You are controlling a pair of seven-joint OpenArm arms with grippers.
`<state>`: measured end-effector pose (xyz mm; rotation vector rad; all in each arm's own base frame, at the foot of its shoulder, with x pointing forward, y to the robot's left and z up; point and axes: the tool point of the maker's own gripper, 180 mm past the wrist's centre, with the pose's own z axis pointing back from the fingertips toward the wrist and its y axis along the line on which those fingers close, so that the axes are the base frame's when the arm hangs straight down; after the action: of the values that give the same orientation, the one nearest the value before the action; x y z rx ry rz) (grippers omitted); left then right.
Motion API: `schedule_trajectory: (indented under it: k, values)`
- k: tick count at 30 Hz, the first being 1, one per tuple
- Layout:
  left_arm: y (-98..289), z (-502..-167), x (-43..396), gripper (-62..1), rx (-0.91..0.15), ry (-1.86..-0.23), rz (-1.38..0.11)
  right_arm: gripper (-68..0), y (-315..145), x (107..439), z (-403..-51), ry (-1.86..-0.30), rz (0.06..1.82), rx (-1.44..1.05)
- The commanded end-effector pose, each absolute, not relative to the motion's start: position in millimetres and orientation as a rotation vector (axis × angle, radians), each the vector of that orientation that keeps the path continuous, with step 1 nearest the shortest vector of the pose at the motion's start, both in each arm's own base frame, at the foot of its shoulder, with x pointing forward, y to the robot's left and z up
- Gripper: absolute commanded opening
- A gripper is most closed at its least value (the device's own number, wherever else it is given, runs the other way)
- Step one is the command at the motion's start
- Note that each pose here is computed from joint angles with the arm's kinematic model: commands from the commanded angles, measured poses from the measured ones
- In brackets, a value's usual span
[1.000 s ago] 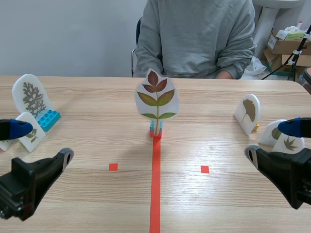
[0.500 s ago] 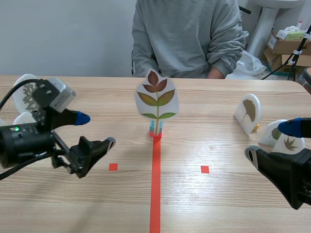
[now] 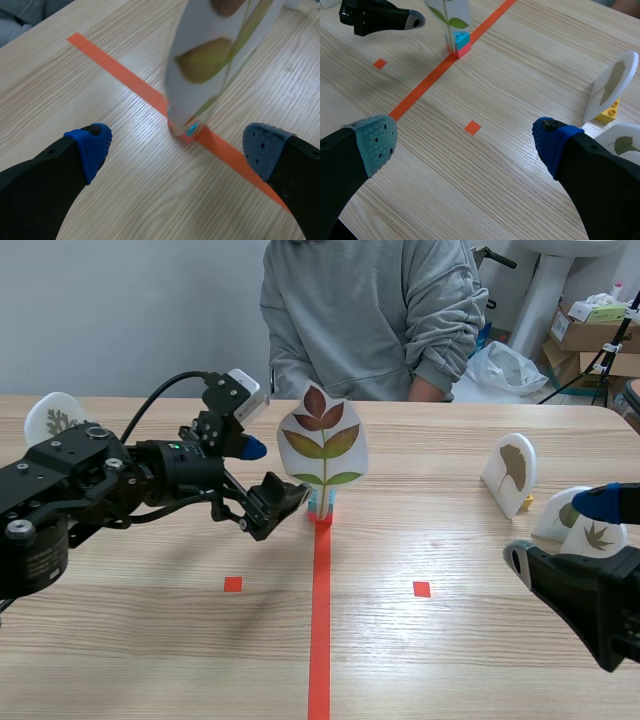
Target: Do the leaf sorting experiment
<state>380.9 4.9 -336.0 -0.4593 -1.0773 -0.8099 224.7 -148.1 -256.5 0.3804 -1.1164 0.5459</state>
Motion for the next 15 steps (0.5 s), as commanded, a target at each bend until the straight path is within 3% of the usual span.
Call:
schedule_trajectory:
  k: [1, 10, 15]
  values:
    - [-11, -319, 381, -5.0, -0.497, -1.129, -0.82, -12.4, -146, 226, -252, -1.137, 0.548, 0.393]
    - [-38, -318, 374, -6.0, -0.536, -1.133, -0.836, -12.4, -146, 226, -252, -1.138, 0.548, 0.394]
    - [-36, -318, 376, -20.5, -0.527, -1.14, -0.827, -12.4, -146, 226, -252, -1.138, 0.548, 0.394]
